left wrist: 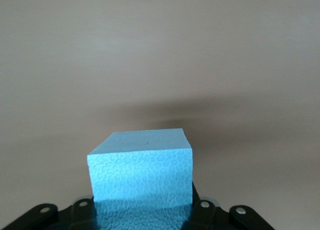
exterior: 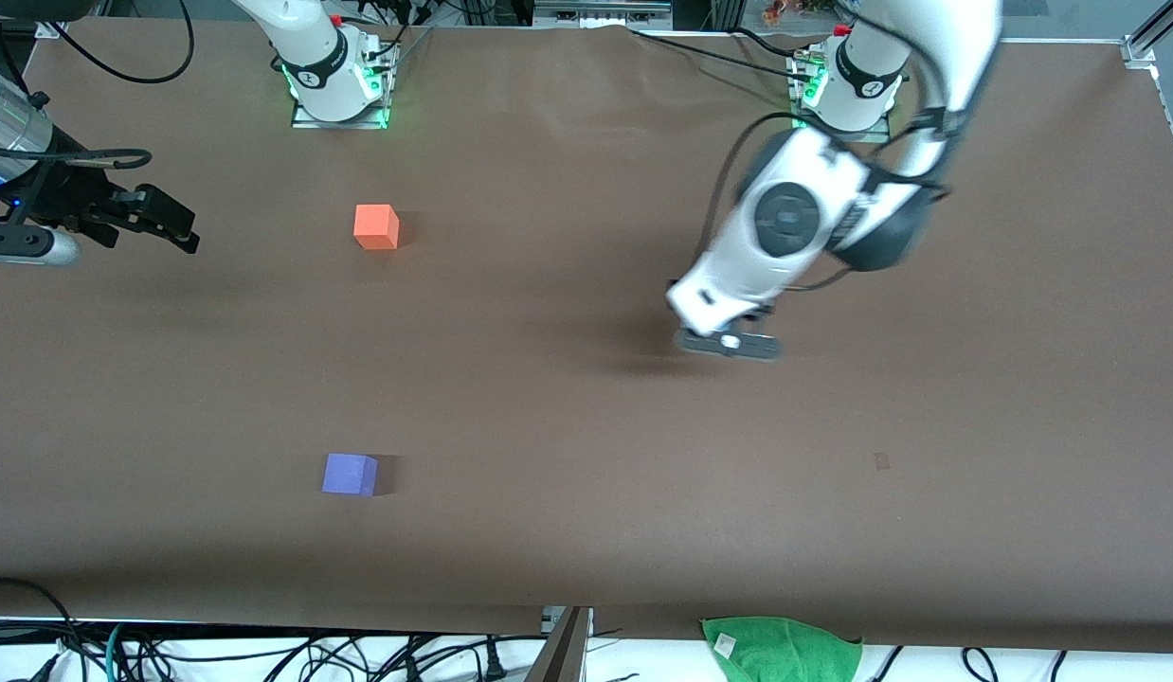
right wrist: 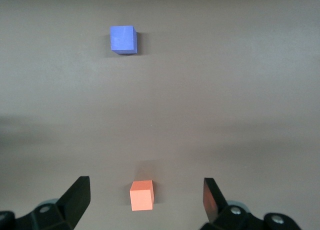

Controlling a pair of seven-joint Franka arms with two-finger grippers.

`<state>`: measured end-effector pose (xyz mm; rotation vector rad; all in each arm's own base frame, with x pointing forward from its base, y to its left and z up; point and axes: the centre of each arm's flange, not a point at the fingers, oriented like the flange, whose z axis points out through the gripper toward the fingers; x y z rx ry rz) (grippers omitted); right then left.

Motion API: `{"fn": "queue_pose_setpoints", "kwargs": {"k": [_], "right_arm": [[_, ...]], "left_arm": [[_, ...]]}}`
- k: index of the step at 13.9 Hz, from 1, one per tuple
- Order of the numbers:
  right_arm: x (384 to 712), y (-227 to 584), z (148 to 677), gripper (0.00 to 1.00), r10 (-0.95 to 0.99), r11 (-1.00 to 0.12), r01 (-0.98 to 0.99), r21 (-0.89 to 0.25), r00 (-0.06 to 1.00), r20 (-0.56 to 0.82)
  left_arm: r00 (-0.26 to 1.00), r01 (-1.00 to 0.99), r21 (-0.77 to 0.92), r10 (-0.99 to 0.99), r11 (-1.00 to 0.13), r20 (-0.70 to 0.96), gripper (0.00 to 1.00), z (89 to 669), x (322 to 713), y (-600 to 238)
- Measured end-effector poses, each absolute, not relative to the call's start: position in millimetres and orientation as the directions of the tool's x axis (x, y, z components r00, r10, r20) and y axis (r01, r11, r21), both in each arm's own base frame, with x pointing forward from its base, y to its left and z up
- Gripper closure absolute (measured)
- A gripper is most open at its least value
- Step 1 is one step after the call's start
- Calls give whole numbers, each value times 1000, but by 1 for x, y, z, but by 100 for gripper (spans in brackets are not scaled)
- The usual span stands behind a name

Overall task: Place blue block between orange and purple blocks
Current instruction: 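Carry the blue cube with the left gripper to the table middle, then release the blue cube with the left gripper while the right gripper approaches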

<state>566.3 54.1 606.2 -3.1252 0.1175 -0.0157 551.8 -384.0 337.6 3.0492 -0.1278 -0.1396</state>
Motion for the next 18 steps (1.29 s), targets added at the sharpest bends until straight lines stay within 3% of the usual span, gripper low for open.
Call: {"fn": "queue_pose_setpoints", "kwargs": {"k": [4,8,9,13,18], "right_arm": [[567,54,605,0,-75,-997,-75,-14,997,8],[570,54,599,0,-75,-997,-75,-14,997,0],[571,54,598,0,-76,-997,-76,-14,997,0],[573,55,597,0,-75,-997,-75,-16,997,8],[580,56,582,0,-73,-997,-73,-14,997,-17]], "left_arm": [[1000,-24,198,-25,-980,-3,42,263,516,-475],[1000,0,235,8,-972,30,42,201,511,-491],[999,8,236,17,-972,37,37,201,516,-488],[997,21,252,40,-967,73,1,241,537,-482],[999,9,191,16,-982,39,0,314,531,-475]]}}
